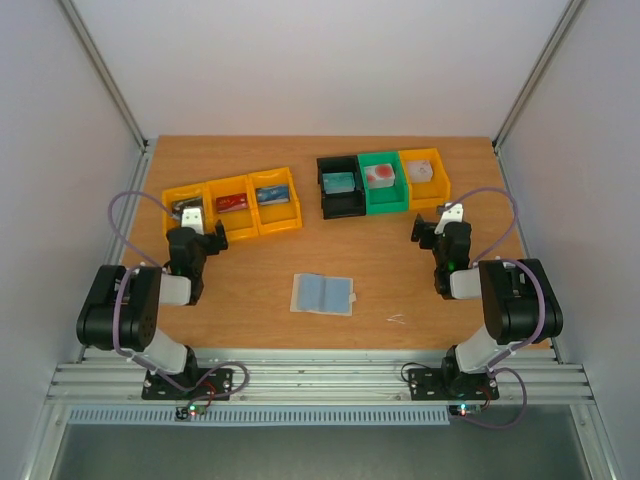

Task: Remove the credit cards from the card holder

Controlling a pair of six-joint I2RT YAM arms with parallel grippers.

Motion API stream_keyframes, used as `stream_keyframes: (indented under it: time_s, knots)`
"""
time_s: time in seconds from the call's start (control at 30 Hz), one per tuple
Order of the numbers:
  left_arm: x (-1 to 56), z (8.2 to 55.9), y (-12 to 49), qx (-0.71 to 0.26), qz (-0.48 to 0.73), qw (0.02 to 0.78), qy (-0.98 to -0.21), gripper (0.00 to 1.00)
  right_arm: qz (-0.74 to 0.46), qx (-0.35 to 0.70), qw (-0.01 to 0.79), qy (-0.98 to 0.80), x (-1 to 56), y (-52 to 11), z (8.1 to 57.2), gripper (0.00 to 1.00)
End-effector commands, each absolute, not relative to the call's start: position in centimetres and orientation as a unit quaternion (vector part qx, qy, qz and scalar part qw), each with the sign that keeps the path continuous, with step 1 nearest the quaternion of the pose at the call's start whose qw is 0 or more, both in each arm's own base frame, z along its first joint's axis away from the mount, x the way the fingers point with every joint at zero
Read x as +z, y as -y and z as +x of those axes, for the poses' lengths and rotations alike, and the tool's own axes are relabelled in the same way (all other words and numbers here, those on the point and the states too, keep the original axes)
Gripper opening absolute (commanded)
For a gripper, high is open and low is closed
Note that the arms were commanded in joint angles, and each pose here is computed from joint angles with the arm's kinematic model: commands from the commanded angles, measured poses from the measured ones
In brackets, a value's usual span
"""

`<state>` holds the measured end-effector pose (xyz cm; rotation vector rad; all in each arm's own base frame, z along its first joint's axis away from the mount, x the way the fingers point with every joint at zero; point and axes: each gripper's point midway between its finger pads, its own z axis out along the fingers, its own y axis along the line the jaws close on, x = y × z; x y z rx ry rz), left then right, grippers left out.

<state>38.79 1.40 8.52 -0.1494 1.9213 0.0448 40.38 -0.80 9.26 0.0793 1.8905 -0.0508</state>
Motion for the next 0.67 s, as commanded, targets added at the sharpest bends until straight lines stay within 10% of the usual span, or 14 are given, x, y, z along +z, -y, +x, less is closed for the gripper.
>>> stream_keyframes:
  time_s: [0.0, 0.63]
  knots:
    - [11.53, 40.26, -1.37, 0.018, -0.057, 0.616, -0.786, 0.99, 0.027, -0.021, 0.582, -0.812, 9.45, 0.79, 40.72, 0.99]
    - [11.35, 40.5, -0.6, 0.007, -0.034, 0.609, -0.792, 0.99, 0.028, -0.022, 0.582, -0.812, 9.43, 0.83, 40.74, 0.99]
